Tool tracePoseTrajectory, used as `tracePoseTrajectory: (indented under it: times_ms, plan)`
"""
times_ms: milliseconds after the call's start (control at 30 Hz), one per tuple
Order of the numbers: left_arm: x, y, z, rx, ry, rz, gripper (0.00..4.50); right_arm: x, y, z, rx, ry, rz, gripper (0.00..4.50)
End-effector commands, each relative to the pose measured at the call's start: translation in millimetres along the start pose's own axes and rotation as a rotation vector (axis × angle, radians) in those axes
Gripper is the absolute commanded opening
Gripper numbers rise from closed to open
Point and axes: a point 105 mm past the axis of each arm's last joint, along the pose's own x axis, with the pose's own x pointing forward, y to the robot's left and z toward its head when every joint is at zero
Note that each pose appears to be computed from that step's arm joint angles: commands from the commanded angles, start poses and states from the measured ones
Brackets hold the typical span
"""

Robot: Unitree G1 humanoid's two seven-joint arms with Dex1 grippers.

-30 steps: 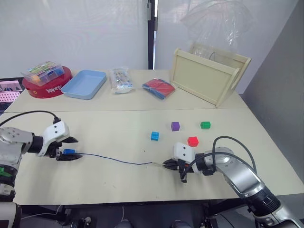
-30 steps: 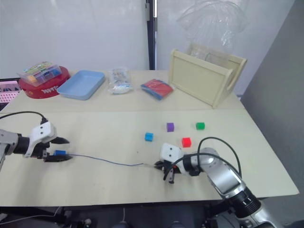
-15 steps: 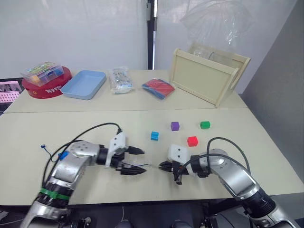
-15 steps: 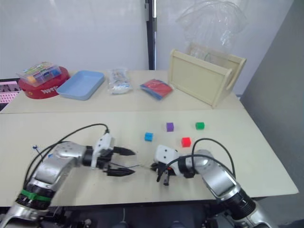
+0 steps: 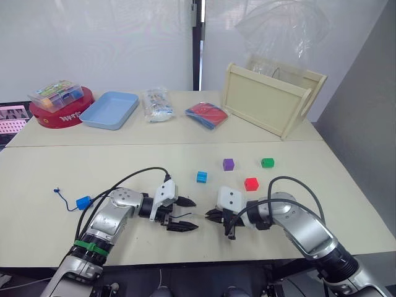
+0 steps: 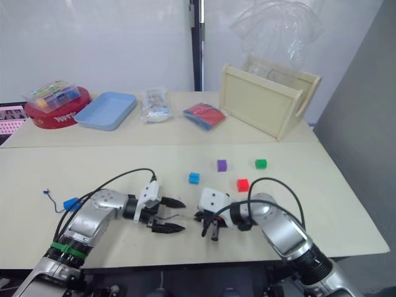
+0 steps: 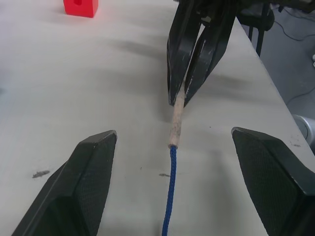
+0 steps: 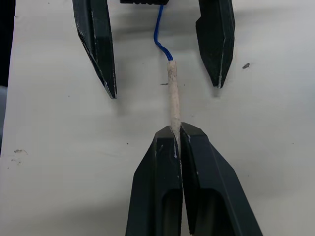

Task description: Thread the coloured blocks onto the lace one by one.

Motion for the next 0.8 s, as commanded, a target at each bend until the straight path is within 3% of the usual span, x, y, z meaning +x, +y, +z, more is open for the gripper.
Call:
tracePoseTrajectory:
  times_ms: [33,200,300,600,800]
  plan:
    - [1.3,1.0,6.5,0.028,-0.011,-0.008,3.93,-2.1,0.2,10.2,-0.033,-0.020,-0.010,0.00]
    - [3.7,0.0,6.9,0.021,-0.010,-0.014,3.93,-2.3,0.2,11.1,-0.031,-0.021,-0.012,0.00]
    - [4.9,0.8,7.1,0.017,-0.012,-0.011,3.17,-2.7,0.6,11.2,-0.029,-0.021,-0.013,0.00]
    - [6.1,2.7,5.8,0.014,-0.006,-0.001,0.09,-3.2,0.5,12.3,-0.026,-0.023,-0.017,0.00]
    - [6.2,5.0,4.3,0.014,-0.003,0.007,0.04,-2.9,0.7,12.8,-0.026,-0.023,-0.016,0.00]
